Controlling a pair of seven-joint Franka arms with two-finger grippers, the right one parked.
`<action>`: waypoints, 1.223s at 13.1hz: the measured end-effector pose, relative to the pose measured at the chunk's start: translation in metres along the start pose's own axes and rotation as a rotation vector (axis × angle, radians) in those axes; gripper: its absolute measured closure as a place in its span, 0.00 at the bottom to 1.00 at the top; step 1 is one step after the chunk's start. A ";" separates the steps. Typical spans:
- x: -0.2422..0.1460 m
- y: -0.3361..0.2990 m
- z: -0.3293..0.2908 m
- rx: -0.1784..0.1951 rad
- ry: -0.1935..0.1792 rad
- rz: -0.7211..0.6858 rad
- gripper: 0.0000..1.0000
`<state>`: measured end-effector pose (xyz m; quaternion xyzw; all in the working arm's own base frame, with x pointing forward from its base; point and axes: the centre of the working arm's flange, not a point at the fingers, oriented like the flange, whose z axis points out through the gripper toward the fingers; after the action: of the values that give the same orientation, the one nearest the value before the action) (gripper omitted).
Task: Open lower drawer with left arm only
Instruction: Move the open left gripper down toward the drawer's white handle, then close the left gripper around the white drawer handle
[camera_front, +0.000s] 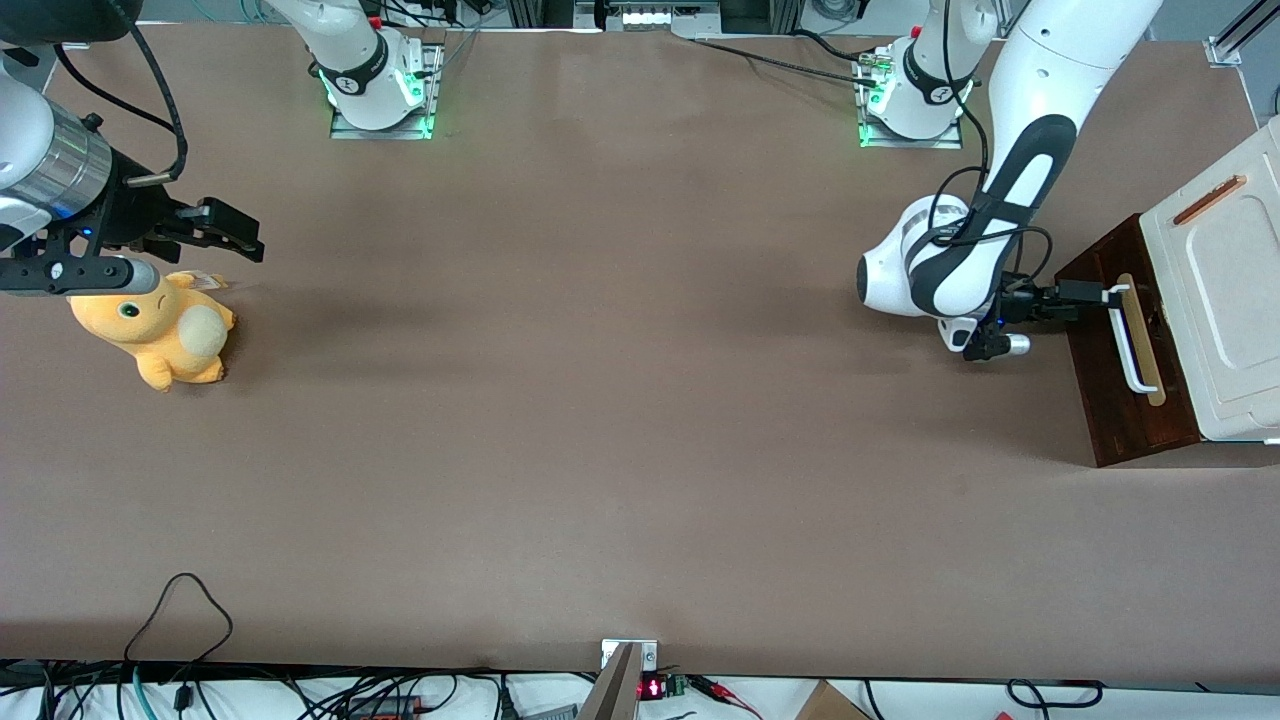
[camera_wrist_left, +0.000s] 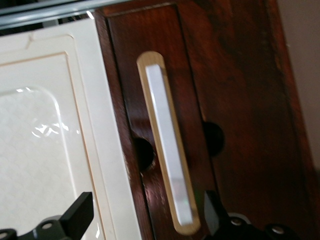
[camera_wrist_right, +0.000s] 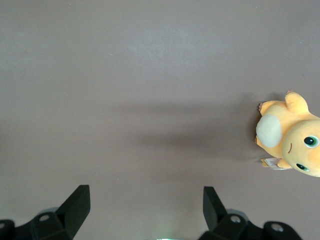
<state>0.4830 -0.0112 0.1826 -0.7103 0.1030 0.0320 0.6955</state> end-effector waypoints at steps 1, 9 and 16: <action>0.002 -0.001 0.006 0.007 0.004 -0.003 0.05; 0.009 0.004 0.031 -0.018 0.003 0.007 0.21; 0.011 0.005 0.041 -0.022 -0.010 0.013 0.30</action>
<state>0.4967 0.0280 0.1740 -0.7171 0.1036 0.0412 0.6880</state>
